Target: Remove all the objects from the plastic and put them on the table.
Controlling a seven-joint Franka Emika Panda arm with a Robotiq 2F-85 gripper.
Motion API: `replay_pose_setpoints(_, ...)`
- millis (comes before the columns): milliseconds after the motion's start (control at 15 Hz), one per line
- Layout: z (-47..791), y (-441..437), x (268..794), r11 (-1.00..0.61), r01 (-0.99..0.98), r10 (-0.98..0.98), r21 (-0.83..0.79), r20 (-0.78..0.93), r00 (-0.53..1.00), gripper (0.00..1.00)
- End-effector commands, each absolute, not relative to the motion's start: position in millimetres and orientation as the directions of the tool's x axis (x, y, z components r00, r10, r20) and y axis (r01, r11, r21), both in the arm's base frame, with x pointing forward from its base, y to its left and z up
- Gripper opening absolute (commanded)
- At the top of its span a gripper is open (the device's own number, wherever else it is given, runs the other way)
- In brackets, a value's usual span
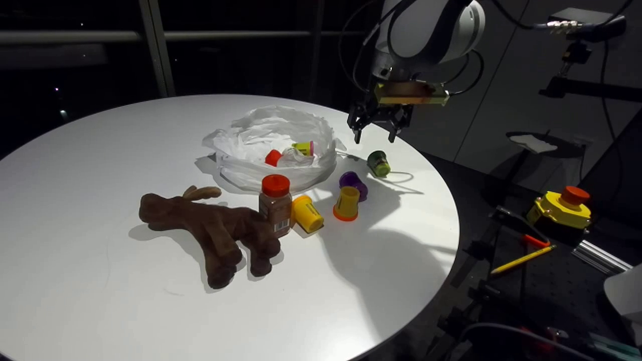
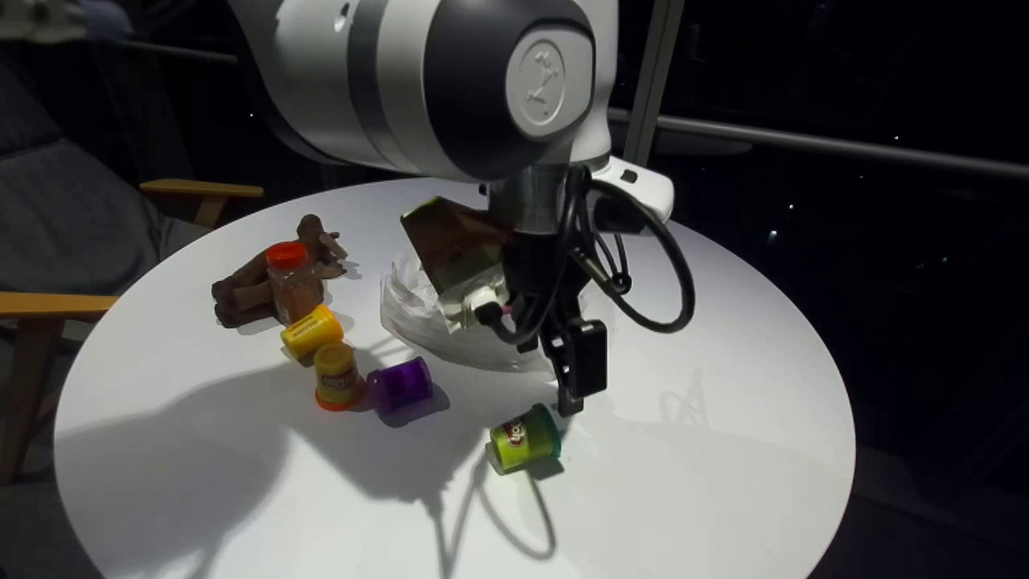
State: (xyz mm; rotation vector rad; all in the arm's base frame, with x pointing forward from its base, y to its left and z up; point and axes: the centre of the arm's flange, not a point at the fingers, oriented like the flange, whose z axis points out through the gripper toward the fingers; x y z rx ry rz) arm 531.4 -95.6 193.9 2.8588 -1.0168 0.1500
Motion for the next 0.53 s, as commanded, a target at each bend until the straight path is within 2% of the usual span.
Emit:
replay_pose_setpoints(0,252,-67,527,-0.773,-0.634,-0.626,-0.004,0.165,0.762,1.0)
replay_pose_setpoints(200,277,-32,549,-0.781,-0.622,-0.624,-0.063,0.14,0.769,1.0)
replay_pose_setpoints(467,286,17,597,-0.733,-0.667,-0.673,-0.136,0.0,0.739,1.0)
